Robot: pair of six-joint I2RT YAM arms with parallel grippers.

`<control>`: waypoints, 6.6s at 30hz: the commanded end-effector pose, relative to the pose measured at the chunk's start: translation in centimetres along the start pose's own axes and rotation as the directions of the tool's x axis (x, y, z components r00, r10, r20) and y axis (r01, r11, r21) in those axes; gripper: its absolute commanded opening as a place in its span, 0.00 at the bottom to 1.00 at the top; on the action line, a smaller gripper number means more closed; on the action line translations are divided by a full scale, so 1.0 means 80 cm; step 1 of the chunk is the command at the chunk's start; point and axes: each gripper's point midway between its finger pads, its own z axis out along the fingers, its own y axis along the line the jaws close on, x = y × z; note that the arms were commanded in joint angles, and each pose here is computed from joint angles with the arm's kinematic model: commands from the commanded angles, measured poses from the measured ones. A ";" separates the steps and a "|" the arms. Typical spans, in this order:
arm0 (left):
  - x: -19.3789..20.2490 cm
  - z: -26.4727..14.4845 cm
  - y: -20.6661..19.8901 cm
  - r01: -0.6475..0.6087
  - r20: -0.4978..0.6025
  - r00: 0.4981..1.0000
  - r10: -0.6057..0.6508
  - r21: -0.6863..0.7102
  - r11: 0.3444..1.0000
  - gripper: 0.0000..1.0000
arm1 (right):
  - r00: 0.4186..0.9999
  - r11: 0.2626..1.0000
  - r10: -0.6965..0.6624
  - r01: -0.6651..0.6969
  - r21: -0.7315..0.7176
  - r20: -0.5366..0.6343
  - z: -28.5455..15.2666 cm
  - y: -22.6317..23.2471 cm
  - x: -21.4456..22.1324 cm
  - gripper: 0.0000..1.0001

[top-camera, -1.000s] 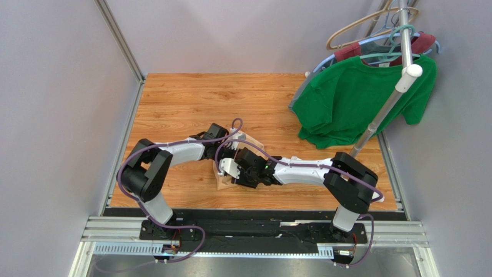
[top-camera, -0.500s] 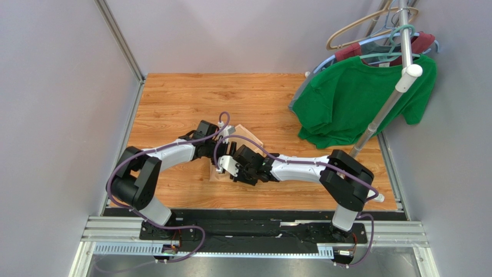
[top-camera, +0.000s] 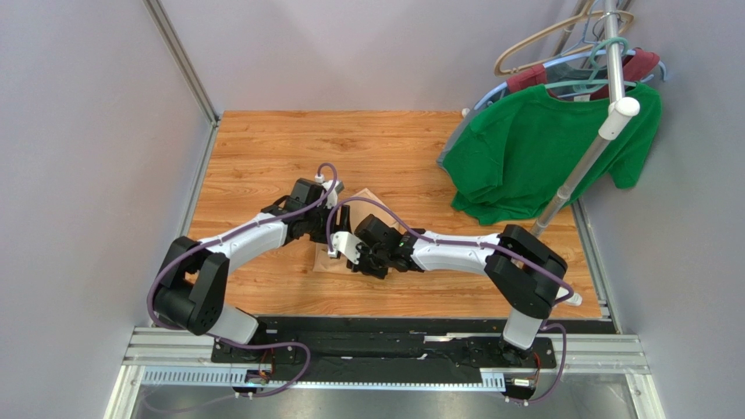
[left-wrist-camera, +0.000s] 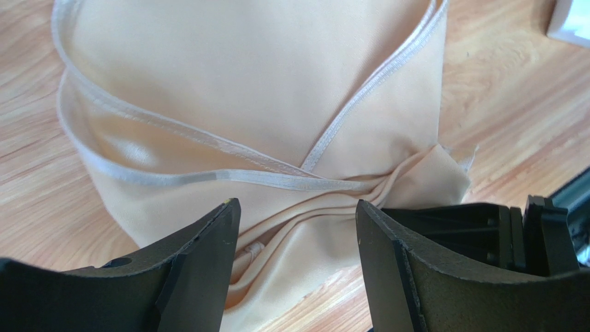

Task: Fold the napkin, place the utensils inside, and roll it up
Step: Roll the napkin with the utensil

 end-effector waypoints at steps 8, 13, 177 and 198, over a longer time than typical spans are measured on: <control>-0.069 -0.061 0.038 0.142 0.285 0.954 -0.096 -0.147 0.979 0.74 | 0.976 0.991 0.072 -0.093 -0.092 -0.207 0.000 0.027 0.073 0.13; -0.063 -0.081 0.045 0.180 0.347 0.931 -0.116 -0.157 0.971 0.74 | 0.975 0.987 0.081 -0.107 -0.119 -0.206 0.001 0.030 0.070 0.13; 0.162 0.060 -0.072 -0.192 -0.197 0.945 0.260 0.307 0.932 0.01 | 0.754 0.731 0.655 -0.621 -0.283 0.037 -0.065 -0.096 0.042 0.41; 0.171 0.067 -0.072 -0.110 -0.321 0.925 0.206 0.292 0.950 0.01 | 0.932 0.945 0.306 -0.322 0.057 0.193 -0.085 -0.031 0.042 0.62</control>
